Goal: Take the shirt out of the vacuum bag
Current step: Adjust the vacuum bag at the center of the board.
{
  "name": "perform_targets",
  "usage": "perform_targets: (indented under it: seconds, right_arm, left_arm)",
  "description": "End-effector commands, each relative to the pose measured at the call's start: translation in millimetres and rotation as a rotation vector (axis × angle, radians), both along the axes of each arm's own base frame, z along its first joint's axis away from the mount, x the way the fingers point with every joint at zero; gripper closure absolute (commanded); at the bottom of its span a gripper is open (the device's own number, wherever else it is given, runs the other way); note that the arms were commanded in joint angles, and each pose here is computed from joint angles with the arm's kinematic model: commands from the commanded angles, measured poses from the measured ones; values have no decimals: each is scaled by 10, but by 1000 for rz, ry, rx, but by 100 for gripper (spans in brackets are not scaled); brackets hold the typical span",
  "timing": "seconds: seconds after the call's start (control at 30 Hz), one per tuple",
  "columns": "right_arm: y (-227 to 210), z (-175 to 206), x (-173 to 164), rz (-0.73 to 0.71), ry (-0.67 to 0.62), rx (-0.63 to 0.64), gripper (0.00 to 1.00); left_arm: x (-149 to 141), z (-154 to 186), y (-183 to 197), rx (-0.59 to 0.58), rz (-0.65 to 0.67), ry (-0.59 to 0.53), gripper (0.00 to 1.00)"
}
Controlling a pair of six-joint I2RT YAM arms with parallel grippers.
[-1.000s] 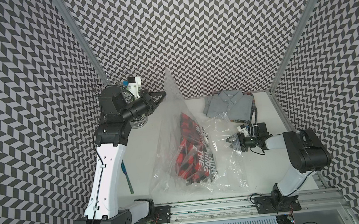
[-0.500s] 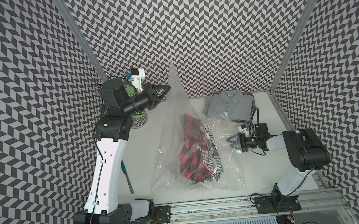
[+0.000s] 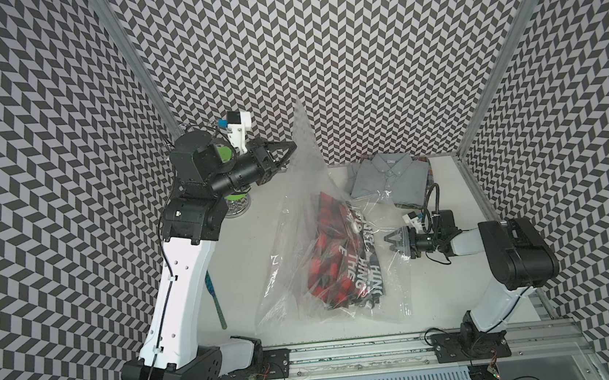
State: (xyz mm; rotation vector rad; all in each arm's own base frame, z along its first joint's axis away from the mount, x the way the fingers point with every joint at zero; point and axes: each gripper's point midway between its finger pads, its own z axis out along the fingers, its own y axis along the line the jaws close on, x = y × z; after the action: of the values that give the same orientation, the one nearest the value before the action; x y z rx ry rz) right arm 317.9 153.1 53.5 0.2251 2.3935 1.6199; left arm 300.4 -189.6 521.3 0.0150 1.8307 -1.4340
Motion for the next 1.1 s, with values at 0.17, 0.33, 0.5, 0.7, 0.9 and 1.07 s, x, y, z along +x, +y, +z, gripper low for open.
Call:
perform_targets:
  seconds: [0.17,0.33,0.5,0.7,0.9,1.07]
  right_arm:
    - [-38,-39,-91,7,-10,-39,22]
    - [-43,-53,-110,7,-2,-45,23]
    - [-34,-39,-110,10,-3,-42,23]
    - [-17,-23,-133,16,-5,-37,23]
    - [18,17,-151,25,-12,-36,24]
    - [57,115,-166,28,-21,-35,25]
  left_arm:
    - [-186,-571,323,97,114,81,100]
    - [-194,-1166,599,199,197,207,100]
    - [-103,-1669,896,297,293,305,100]
    - [-52,-2091,1138,426,365,385,100]
    - [-108,-2619,1231,484,395,489,96]
    - [-121,-2816,1280,508,416,531,68]
